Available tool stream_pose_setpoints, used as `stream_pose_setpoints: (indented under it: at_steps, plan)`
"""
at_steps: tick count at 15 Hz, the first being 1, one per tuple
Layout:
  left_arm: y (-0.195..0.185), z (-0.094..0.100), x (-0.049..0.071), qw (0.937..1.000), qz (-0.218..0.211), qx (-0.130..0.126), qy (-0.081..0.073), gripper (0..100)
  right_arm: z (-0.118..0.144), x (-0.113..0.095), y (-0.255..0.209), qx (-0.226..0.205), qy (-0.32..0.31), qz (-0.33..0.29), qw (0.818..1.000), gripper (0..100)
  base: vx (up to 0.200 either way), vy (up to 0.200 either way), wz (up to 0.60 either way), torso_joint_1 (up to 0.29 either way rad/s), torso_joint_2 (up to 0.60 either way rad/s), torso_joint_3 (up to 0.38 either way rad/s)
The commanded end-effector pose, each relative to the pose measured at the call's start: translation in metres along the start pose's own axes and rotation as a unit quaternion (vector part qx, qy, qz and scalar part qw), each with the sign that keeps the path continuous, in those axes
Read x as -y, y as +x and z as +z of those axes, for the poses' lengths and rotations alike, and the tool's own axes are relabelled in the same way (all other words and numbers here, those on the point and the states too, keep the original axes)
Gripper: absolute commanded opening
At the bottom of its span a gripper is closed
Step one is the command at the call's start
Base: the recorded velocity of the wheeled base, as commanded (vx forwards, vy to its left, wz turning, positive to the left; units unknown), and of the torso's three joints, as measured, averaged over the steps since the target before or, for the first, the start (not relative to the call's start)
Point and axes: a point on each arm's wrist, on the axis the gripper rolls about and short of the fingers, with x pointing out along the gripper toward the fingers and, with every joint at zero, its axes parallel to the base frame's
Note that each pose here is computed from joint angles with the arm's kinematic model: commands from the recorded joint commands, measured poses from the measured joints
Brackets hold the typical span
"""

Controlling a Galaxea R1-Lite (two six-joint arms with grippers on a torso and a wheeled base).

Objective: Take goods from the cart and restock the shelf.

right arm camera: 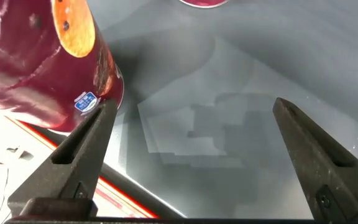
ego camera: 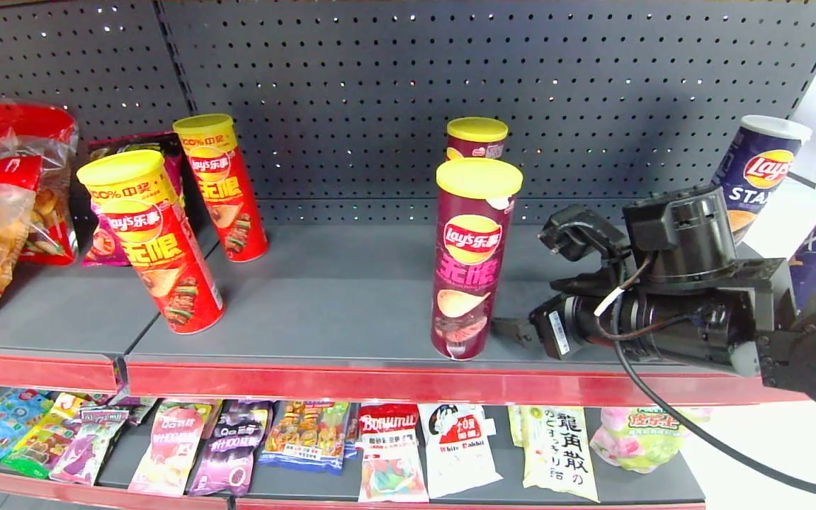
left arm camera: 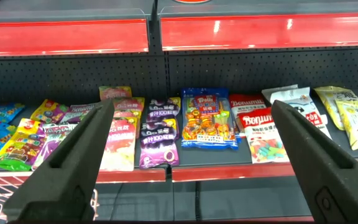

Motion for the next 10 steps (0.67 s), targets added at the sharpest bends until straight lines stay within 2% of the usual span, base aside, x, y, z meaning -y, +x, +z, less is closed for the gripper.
stream_pose_setpoints:
  at_steps: [1, 10]
  plan:
    - [0.0001, 0.0001, 0.0000, 1.0000, 0.000, -0.001, 0.000, 100, -0.0001, -0.0019, 0.0013, -0.001, -0.002, 0.002, 1.000, 100, 0.000, 0.000, 0.00, 0.000, 0.00, 0.000]
    - [0.0001, 0.0001, 0.0000, 1.0000, 0.000, -0.001, 0.000, 100, 0.0013, -0.0033, 0.0019, 0.001, -0.003, 0.004, 1.000, 100, 0.000, 0.000, 0.00, 0.000, 0.00, 0.000]
